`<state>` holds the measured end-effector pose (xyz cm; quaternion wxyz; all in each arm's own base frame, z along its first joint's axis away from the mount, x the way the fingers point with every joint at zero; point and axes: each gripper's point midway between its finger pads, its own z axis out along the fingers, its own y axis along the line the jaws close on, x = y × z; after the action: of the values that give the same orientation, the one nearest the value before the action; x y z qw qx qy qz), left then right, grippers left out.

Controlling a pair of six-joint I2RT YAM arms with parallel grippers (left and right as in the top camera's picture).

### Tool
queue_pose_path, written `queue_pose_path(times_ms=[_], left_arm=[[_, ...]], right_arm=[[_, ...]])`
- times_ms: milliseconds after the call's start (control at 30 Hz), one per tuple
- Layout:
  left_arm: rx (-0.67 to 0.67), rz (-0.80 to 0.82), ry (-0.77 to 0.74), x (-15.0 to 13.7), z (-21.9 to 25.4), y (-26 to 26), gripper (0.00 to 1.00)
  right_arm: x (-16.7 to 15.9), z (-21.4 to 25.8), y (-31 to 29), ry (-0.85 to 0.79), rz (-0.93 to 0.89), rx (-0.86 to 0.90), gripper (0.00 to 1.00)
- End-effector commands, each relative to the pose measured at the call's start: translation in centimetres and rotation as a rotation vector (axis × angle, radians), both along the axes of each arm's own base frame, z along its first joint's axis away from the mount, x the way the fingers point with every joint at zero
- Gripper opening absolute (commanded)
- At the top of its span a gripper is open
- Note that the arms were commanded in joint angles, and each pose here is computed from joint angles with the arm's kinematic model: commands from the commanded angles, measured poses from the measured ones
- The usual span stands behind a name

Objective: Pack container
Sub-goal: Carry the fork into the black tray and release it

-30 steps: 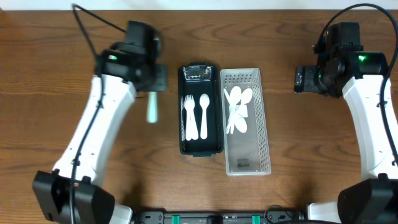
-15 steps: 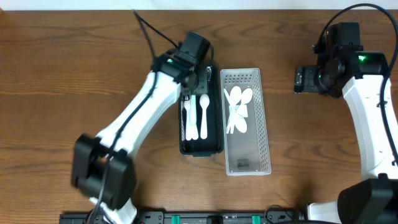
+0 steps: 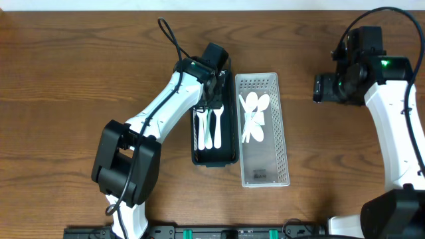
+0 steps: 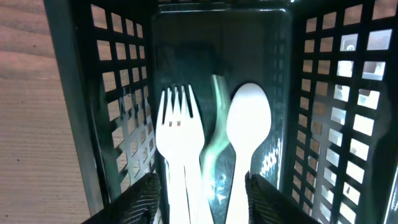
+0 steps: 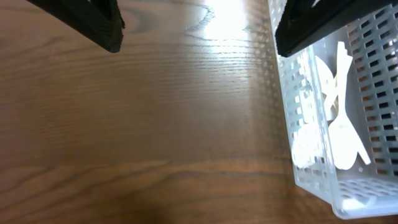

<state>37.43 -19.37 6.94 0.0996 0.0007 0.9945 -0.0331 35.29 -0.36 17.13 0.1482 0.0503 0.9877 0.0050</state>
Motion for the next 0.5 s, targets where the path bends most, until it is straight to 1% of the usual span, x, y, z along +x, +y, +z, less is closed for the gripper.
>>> queue_pose_path(times_ms=[0, 100, 167, 233, 267, 333, 467], left_arm=[[0.013, -0.035, -0.004, 0.0, 0.2, 0.3, 0.48], [0.016, -0.084, -0.023, -0.1, 1.3, 0.3, 0.48], [0.01, -0.102, -0.05, -0.2, 2.8, 0.5, 0.49], [0.01, -0.09, -0.089, -0.1, 4.6, 1.2, 0.48], [0.014, -0.077, -0.12, 0.0, 5.9, 1.8, 0.49], [0.028, -0.053, -0.178, 0.2, 8.0, 3.1, 0.49], [0.09, 0.014, -0.308, 0.5, 12.9, 7.5, 0.48]], right_arm=[[-0.5, -1.4, 0.9, 0.028, 0.032, 0.015, 0.73], [-0.8, -2.6, 1.8, 0.04, 0.058, 0.015, 0.56], [-0.9, -3.4, 2.6, 0.042, 0.082, 0.014, 0.34], [-0.9, -4.0, 3.4, 0.041, 0.106, 0.014, 0.18], [-0.9, -4.3, 4.0, 0.041, 0.122, 0.014, 0.13], [-1.0, -4.8, 5.0, 0.051, 0.15, 0.018, 0.1], [-1.2, -6.5, 7.3, 0.098, 0.213, 0.028, 0.09]])
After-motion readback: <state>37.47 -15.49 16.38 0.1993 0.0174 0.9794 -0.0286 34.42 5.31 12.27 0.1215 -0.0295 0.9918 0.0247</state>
